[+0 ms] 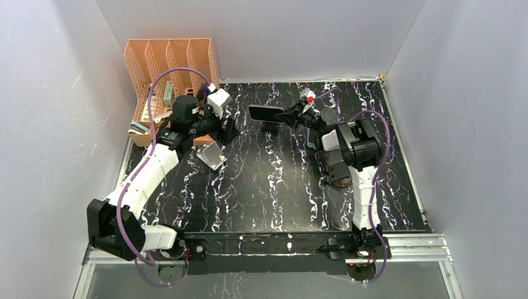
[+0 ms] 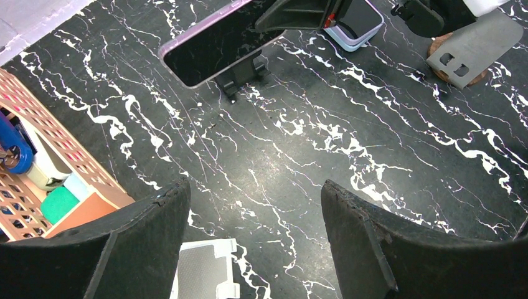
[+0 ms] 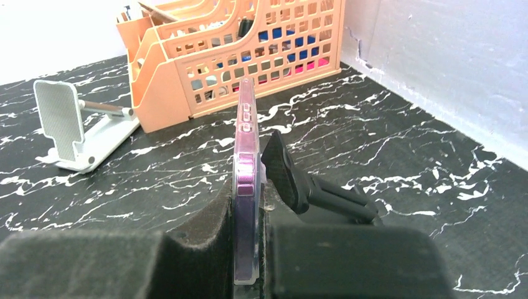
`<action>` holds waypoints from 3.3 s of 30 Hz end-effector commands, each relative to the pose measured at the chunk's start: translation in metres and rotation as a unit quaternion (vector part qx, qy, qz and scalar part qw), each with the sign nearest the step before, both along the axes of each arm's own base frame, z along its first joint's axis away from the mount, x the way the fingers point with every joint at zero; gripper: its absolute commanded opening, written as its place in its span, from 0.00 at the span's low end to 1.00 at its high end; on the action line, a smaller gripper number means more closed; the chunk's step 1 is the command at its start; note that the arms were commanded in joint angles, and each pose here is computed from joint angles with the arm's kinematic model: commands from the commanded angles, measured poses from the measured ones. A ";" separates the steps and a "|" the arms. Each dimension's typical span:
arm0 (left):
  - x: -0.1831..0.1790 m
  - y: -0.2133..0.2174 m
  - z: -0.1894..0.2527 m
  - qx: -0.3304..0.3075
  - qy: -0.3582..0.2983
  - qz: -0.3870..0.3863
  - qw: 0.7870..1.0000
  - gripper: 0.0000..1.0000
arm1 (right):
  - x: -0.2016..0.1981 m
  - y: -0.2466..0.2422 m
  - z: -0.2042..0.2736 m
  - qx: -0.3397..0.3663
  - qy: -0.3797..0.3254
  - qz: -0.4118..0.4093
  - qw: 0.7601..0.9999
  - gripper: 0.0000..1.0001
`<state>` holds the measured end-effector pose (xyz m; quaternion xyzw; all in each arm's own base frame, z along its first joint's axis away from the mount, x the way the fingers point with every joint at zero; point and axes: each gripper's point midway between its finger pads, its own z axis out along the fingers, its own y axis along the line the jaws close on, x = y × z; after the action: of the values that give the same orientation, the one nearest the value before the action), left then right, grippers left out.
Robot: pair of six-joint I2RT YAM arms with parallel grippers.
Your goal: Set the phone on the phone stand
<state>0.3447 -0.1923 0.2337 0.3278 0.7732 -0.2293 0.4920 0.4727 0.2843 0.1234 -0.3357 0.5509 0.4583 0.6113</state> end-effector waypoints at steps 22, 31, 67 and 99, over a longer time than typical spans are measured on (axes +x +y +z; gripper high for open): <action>-0.003 -0.001 0.002 -0.003 -0.004 -0.013 1.000 0.74 | -0.004 -0.021 0.043 0.045 -0.150 -0.047 0.987 0.01; -0.001 -0.001 -0.001 -0.001 0.000 -0.014 1.000 0.74 | 0.007 -0.031 0.028 0.054 -0.114 -0.056 0.990 0.01; -0.002 -0.001 -0.003 0.000 0.004 -0.015 1.000 0.74 | 0.023 -0.048 -0.014 0.081 -0.014 -0.085 0.993 0.38; -0.013 -0.002 0.025 -0.025 -0.025 -0.018 0.999 0.76 | 0.036 -0.139 0.161 0.199 -0.003 -0.182 0.963 0.99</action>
<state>0.3408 -0.1960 0.2348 0.3353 0.7678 -0.2410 0.4899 0.5184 0.1837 0.1989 -0.1451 0.5706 0.4554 0.6678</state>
